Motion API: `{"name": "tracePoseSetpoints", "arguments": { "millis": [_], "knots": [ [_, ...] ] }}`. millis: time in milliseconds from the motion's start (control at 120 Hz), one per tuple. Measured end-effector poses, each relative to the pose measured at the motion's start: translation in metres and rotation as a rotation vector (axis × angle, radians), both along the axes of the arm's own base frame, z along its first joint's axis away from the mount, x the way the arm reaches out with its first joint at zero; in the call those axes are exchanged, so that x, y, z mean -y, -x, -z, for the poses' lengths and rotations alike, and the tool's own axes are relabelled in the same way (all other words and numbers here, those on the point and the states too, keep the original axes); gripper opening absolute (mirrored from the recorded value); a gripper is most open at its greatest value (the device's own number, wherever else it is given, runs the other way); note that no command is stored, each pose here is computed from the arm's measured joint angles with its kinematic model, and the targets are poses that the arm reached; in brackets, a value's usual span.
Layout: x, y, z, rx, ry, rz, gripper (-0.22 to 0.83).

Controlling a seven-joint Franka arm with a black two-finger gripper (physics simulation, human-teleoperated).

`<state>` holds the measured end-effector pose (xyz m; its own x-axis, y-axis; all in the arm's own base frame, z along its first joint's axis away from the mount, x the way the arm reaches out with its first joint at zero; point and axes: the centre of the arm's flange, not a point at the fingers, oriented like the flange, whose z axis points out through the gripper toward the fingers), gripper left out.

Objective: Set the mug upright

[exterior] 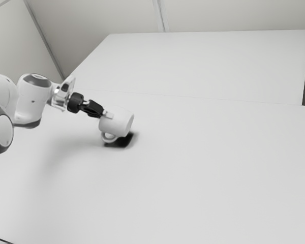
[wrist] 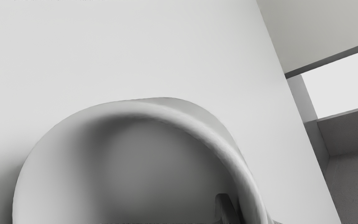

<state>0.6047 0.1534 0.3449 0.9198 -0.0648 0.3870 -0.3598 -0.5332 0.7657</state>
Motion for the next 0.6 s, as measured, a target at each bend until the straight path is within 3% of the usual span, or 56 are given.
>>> {"name": "tracePoseSetpoints", "arguments": {
  "millis": [300, 600],
  "knots": [
    [0.052, 0.006, -0.045, -0.051, -0.391, -0.009, -0.17],
    [0.075, 0.009, -0.058, -0.161, -0.795, -0.073, -0.17]
  ]
}}
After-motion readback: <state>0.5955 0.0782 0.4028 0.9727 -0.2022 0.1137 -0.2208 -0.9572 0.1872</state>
